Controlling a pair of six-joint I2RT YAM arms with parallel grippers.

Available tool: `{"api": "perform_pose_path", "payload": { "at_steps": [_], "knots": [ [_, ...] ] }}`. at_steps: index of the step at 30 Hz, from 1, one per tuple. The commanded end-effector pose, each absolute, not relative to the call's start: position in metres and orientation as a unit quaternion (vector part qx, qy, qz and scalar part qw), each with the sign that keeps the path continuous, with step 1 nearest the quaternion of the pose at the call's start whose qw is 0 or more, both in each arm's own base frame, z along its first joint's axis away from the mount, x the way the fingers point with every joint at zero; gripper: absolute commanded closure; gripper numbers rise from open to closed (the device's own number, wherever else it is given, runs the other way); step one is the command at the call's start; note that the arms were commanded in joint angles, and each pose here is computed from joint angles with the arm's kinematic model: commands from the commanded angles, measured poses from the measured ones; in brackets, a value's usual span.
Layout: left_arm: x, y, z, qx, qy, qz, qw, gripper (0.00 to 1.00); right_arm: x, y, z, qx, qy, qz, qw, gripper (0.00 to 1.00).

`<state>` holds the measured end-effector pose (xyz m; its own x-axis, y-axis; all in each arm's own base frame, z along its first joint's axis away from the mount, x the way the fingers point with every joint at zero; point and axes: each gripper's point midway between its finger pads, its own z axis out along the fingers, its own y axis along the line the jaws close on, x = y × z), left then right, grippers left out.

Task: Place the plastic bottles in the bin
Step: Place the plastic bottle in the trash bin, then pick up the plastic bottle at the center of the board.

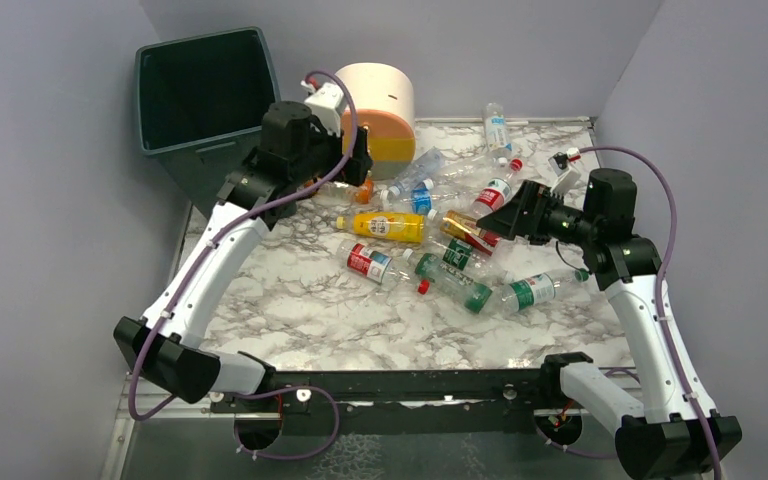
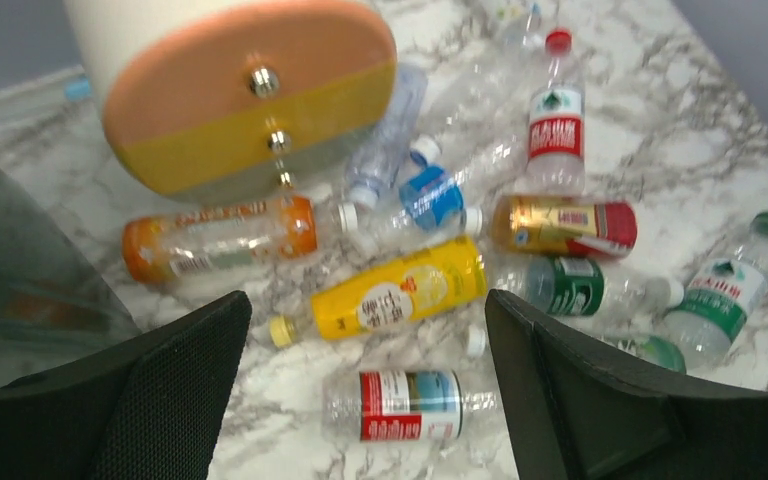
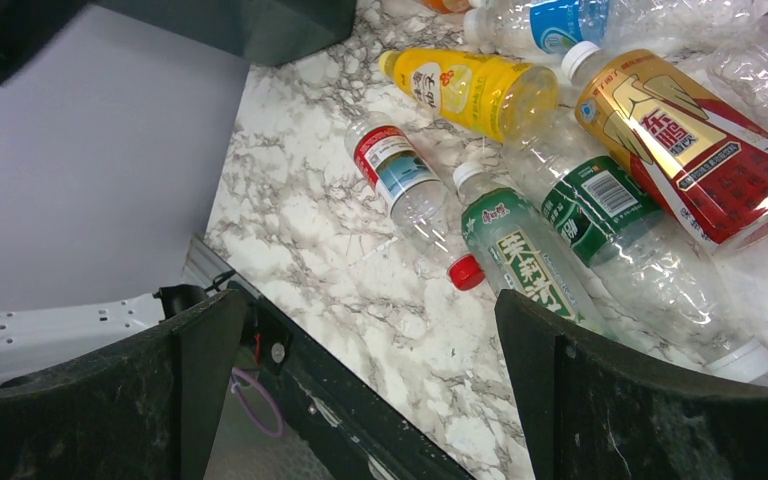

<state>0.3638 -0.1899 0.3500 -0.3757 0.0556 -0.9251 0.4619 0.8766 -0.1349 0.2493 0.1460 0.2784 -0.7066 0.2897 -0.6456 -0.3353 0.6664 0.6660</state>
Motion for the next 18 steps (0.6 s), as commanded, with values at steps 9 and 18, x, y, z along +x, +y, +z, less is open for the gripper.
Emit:
{"api": "perform_pose_path", "payload": {
  "at_steps": [9, 18],
  "knots": [
    [0.289, -0.216, 0.236, 0.034, 0.892, -0.25, 0.374, 0.07, 0.252, 0.146, 0.284, -0.016, 0.819, 0.413, 0.398, 0.01],
    [0.277, -0.209, 0.207, -0.118, 0.898, -0.259, 0.337, 0.01, 0.249, 0.147, 0.28, -0.015, 0.818, 0.419, 0.394, 0.01]
  ]
}}
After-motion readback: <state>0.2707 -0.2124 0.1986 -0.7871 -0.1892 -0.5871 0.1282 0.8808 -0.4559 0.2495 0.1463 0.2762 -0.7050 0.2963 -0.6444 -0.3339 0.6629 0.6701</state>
